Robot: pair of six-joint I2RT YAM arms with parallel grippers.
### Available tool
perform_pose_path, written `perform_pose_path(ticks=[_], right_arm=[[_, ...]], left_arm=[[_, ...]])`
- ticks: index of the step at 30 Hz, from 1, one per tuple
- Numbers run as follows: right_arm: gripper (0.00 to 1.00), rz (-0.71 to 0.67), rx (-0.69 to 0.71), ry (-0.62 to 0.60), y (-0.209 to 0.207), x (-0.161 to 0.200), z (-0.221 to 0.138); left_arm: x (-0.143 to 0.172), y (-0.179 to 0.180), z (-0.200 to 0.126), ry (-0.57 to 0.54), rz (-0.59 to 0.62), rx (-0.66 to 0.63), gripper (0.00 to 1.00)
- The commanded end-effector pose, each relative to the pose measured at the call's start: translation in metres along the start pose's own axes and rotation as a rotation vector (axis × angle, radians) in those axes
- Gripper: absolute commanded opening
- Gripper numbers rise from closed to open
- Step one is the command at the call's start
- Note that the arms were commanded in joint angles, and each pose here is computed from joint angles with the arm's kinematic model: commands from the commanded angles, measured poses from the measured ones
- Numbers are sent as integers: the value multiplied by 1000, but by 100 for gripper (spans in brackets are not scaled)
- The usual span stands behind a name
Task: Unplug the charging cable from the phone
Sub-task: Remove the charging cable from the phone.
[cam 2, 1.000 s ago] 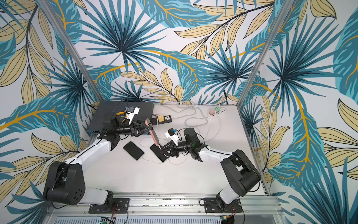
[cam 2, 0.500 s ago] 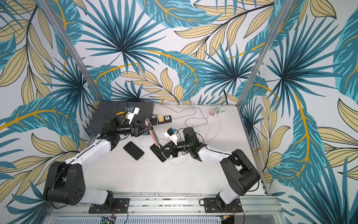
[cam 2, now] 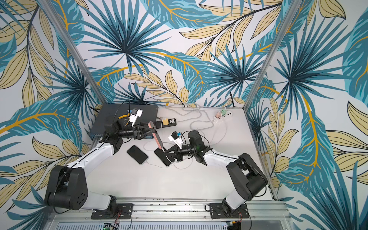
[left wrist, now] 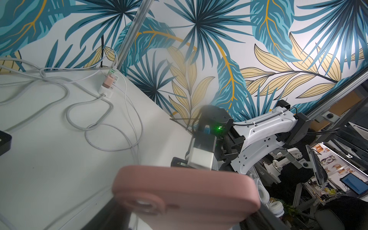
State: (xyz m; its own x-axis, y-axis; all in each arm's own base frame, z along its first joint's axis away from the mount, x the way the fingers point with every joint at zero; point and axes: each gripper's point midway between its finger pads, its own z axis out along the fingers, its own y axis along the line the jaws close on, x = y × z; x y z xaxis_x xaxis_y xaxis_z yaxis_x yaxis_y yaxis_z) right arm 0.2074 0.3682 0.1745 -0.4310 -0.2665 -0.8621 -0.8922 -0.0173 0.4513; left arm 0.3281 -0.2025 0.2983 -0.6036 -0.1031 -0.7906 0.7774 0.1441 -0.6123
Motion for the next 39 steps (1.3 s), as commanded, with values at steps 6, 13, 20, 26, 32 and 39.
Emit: perform_pose_path(ticks=[6,13,20,26,32,39], right_arm=[[0,9,22,19,-1,6,0],[0,55,212,-3,-27,-7,-12],[0,143,585,-34,-79,-20,-51],[0,231,970,-45,-123,-22,-102],[5,340,1273,24,-150,-4,-147],[9,393,1398,108,-166,12,-162]], left_arm=[[-13,-11,-9,-28,72,15,45],[-12,-13,-9,-26,77,18,45],[-10,-10,-9,-25,72,15,45],[-9,-11,-9,-25,74,15,45],[-9,-11,-9,-24,75,16,46],[-9,-12,-10,-24,78,18,45]])
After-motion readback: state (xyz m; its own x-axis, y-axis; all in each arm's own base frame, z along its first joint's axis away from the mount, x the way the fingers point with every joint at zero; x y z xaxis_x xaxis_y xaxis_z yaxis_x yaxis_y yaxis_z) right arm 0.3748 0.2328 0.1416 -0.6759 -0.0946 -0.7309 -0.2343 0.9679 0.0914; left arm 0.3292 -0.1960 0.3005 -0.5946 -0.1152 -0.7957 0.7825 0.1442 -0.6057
